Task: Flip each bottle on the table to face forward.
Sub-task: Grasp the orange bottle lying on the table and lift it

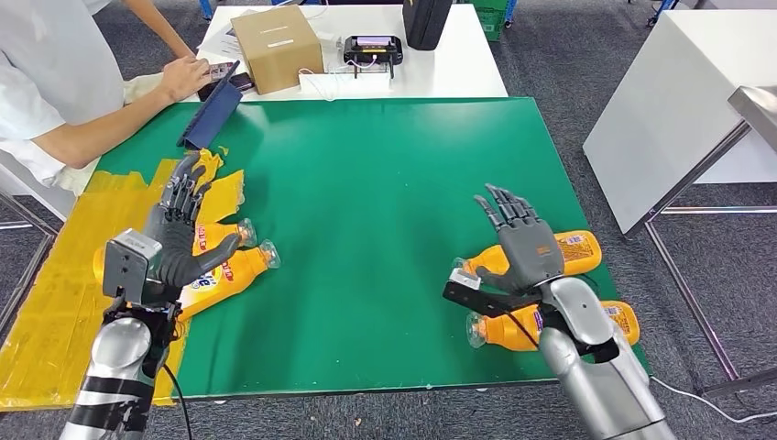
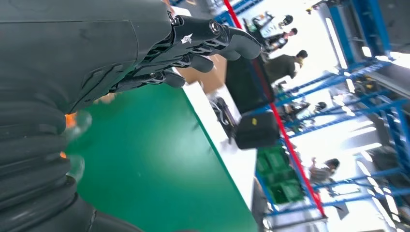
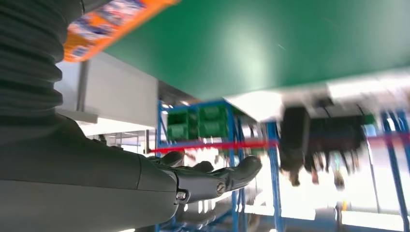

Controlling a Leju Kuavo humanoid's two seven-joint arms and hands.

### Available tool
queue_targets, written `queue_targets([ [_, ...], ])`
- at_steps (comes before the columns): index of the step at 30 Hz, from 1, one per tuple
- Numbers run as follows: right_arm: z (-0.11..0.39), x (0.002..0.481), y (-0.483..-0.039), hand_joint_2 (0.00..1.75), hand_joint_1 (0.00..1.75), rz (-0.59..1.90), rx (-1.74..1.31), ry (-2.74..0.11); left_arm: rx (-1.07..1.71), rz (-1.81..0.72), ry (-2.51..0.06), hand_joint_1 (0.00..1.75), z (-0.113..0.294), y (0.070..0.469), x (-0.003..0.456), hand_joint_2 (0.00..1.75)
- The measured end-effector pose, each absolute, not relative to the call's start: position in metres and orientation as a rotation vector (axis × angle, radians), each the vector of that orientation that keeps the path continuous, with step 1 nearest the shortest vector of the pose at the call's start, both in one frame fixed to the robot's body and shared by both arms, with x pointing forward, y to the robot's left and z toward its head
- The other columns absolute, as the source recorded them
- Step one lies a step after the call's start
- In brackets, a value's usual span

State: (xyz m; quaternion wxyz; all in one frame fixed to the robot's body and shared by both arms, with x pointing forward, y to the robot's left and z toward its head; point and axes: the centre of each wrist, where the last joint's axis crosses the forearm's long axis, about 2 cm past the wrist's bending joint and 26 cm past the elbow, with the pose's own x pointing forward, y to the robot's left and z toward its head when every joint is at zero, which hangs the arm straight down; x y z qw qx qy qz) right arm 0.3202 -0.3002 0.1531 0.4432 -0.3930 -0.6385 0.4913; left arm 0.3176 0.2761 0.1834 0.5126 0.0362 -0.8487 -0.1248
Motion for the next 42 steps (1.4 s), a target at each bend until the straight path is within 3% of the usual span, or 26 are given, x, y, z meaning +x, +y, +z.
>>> queue_targets([
  [5,0.141,0.336,-0.349,1.75,0.0,1.315,-0.989,-1.43,0.033,-0.303,-2.082,0.0,0.18,0.259,0.303,1.75],
  [12,0.116,0.344,-0.378,1.75,0.0,1.346,-0.955,-1.263,-0.048,-0.355,-2.103,0.0,0.181,0.236,0.295,1.75],
  [21,0.087,0.343,-0.376,1.75,0.0,1.356,-0.91,-1.164,-0.09,-0.386,-2.106,0.0,0.181,0.222,0.291,1.75],
  [36,0.081,0.351,-0.368,1.75,0.0,1.352,-0.939,-1.128,-0.103,-0.4,-2.115,0.0,0.184,0.217,0.292,1.75],
  [42,0.081,0.362,-0.356,1.75,0.0,1.396,-1.149,-1.046,-0.113,-0.397,-2.12,0.0,0.186,0.214,0.294,1.75],
])
